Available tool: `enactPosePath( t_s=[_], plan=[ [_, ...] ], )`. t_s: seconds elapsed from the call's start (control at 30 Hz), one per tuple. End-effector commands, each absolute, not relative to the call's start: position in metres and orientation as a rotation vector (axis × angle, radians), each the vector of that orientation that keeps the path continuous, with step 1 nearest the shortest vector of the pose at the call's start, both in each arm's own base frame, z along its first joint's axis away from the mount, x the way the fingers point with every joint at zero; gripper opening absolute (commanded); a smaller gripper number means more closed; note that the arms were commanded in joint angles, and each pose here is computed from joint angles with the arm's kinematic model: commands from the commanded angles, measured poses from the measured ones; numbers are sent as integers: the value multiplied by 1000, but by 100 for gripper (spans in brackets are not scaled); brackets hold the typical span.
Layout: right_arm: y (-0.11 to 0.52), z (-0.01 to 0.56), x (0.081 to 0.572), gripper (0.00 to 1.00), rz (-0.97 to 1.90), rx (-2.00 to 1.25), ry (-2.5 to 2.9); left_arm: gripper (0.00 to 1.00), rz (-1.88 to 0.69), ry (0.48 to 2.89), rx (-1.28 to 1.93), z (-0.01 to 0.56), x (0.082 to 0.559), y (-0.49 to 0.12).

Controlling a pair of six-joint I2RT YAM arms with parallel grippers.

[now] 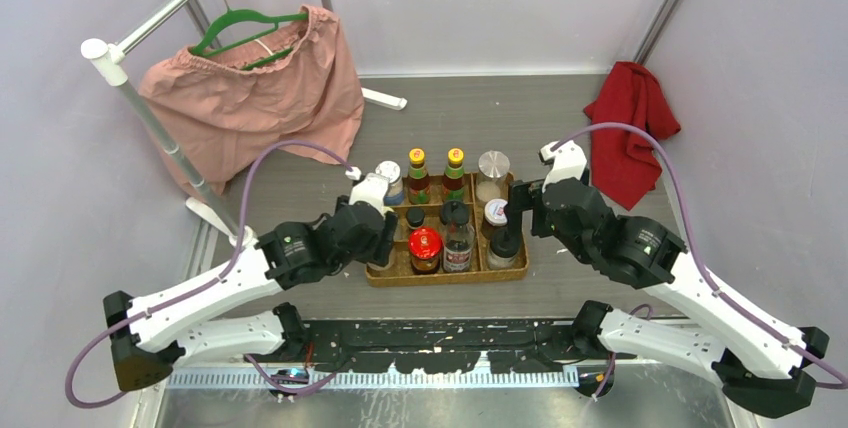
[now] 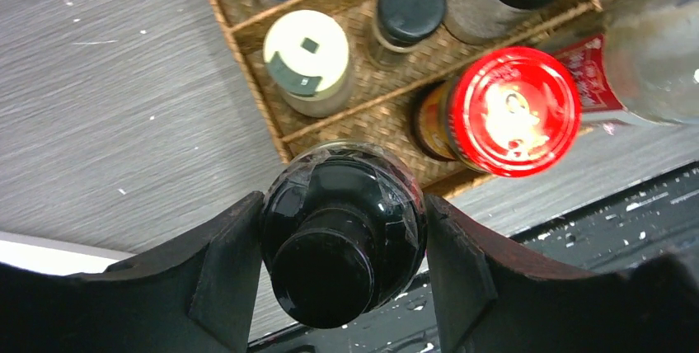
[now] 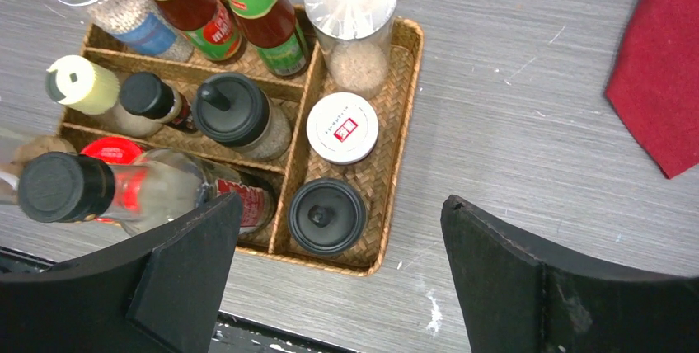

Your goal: Organize the condiment bottles

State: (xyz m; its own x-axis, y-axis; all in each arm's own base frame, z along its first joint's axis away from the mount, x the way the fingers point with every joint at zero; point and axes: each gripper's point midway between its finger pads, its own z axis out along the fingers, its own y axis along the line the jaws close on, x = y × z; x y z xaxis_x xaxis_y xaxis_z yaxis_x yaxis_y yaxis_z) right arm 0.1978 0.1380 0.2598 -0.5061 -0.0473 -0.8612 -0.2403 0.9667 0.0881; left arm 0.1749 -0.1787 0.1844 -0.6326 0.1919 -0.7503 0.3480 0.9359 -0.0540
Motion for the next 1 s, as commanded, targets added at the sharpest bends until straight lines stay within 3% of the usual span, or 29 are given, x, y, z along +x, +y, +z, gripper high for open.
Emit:
enactPosePath(
  t_s=[0.0,0.97],
  plan=[
    [133,256,200,96,227,-140,2090,56,-350,2185,417,203,178,-214],
    [129,237,191,96,240,-132,2123,56,-248,2132,451,147,180,-209]
  ],
)
